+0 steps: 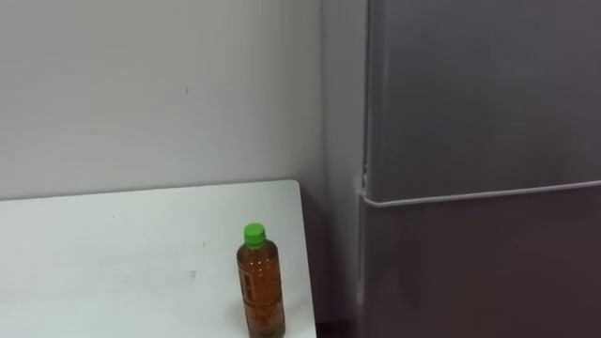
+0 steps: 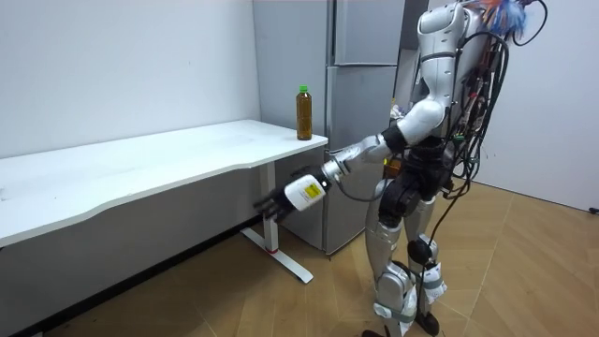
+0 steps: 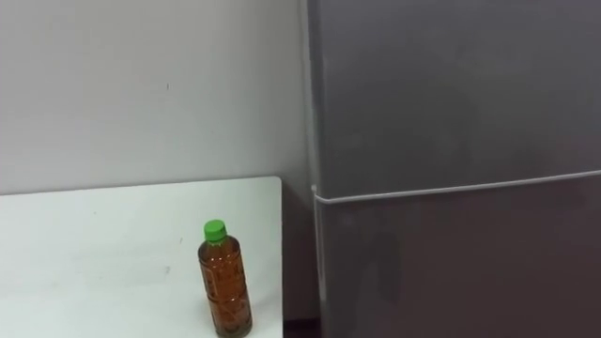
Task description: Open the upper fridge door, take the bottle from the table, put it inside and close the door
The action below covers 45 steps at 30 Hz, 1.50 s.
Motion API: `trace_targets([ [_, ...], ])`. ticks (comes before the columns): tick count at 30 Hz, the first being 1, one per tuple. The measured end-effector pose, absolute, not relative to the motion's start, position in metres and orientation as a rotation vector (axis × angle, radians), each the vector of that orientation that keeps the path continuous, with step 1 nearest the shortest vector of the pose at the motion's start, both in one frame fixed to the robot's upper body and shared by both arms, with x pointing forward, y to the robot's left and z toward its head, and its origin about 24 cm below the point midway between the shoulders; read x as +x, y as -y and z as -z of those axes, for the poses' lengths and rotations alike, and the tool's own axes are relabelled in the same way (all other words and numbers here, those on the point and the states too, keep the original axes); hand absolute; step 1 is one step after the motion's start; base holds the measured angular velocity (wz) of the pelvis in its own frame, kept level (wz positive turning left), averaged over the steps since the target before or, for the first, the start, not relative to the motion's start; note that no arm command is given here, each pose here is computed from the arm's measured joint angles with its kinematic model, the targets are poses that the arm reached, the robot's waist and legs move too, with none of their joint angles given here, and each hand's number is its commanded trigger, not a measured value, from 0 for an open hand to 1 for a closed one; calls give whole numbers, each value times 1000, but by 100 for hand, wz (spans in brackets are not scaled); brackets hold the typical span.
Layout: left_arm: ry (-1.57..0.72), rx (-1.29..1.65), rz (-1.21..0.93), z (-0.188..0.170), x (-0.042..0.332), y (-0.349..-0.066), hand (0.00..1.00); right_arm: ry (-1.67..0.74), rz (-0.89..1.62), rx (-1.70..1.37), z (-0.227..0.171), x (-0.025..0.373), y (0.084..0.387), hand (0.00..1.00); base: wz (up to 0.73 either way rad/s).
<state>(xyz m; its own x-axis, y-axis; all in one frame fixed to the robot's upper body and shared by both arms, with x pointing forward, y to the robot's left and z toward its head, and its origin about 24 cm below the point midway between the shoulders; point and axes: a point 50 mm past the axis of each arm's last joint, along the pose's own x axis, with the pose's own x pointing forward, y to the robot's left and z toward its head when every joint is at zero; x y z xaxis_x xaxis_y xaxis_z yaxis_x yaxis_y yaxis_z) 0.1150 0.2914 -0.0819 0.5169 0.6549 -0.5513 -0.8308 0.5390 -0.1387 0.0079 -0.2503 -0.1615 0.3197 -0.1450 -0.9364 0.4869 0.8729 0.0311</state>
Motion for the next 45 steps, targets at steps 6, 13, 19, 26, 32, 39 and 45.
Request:
trace_targets([
  [6,-192,-410,-950,30,142,-303,0,-1168,436,344,161,8,250,0,0],
  [13,32,-402,-943,-20,159,-304,0,-1173,434,344,162,7,248,0,0],
  [19,175,-387,-909,-54,169,-299,0,-1181,431,342,163,6,245,0,0],
  [26,330,-425,-829,-89,184,-290,0,-1172,427,348,163,9,243,0,0],
  [32,387,-422,-729,-102,200,-280,0,-1169,424,358,164,13,241,0,0],
  [39,447,-375,-527,-120,226,-252,0,-1158,413,369,165,21,237,0,0],
  [45,477,-343,-310,-134,246,-224,0,-1146,381,374,165,29,235,0,-2],
])
